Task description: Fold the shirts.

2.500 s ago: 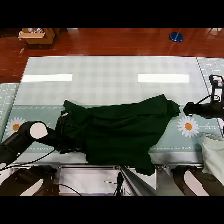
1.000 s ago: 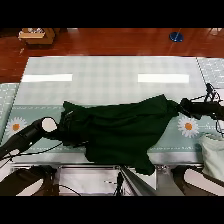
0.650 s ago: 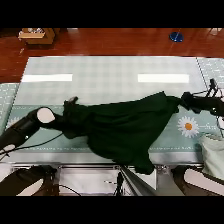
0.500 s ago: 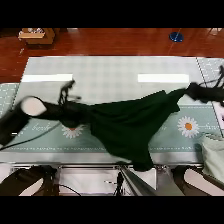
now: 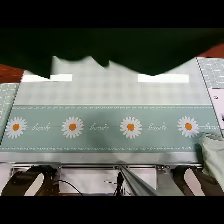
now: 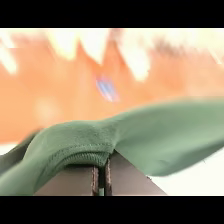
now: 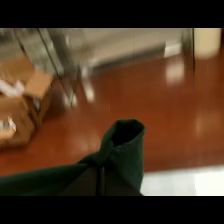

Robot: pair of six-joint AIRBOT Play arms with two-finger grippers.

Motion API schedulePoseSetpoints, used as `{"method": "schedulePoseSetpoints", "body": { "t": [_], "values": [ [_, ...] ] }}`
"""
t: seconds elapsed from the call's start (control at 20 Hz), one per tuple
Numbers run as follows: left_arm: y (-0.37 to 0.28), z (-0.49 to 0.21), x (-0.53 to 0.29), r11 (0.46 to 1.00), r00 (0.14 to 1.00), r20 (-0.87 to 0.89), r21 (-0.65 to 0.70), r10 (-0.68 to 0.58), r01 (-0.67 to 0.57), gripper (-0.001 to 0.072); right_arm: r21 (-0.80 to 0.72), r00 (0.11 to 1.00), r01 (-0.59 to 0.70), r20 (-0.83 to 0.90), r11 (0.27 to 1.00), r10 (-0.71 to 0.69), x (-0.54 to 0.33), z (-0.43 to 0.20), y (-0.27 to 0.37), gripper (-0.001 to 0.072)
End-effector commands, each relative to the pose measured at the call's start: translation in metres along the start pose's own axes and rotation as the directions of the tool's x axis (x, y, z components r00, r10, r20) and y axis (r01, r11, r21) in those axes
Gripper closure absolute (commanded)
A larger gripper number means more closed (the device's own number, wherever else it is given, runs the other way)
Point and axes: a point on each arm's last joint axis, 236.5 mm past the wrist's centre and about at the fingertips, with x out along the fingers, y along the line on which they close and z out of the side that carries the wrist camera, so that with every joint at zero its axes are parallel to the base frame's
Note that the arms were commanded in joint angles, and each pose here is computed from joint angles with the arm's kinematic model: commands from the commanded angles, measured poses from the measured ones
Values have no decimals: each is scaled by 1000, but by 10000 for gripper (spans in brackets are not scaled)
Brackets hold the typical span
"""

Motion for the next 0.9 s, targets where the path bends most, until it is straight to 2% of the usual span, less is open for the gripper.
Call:
{"method": "schedulePoseSetpoints", "body": {
  "t": [0.0, 0.15, 0.25, 0.4, 0.5, 0.6, 0.7, 0.85],
  "values": [
    [-10, 68, -76, 979, 968, 214, 127, 130, -160, 667, -57, 979, 11, 206, 998, 1, -69, 71, 47, 697],
    [-19, 37, -84, 979, 988, 77, 143, 132, -142, 667, -112, 965, 31, 261, 993, -1, -102, 95, 70, 697],
    [-25, -1, -87, 990, 990, -80, 93, 112, -105, 667, -157, 970, 63, 241, 986, -24, -118, 95, 76, 697],
    [-57, -44, -97, 999, 966, -258, 47, -14, 27, 666, -199, 989, 102, 124, 975, -78, -131, 72, 76, 696],
    [-80, -59, -107, 995, 945, -311, -15, -96, 97, 667, -231, 990, 138, 44, 963, -132, -136, 53, 67, 697],
    [-90, -70, -116, 990, 926, -355, -104, -129, 98, 666, -274, 980, 188, -8, 943, -198, -139, 41, 50, 697],
    [-96, -90, -125, 981, 884, -439, -174, -159, 90, 667, -338, 955, 210, -129, 917, -266, -140, 15, 29, 697],
    [-89, -115, -124, 976, 834, -526, -205, -168, 68, 668, -371, 856, 149, -417, 917, -307, -125, -44, 2, 697]
  ]
}}
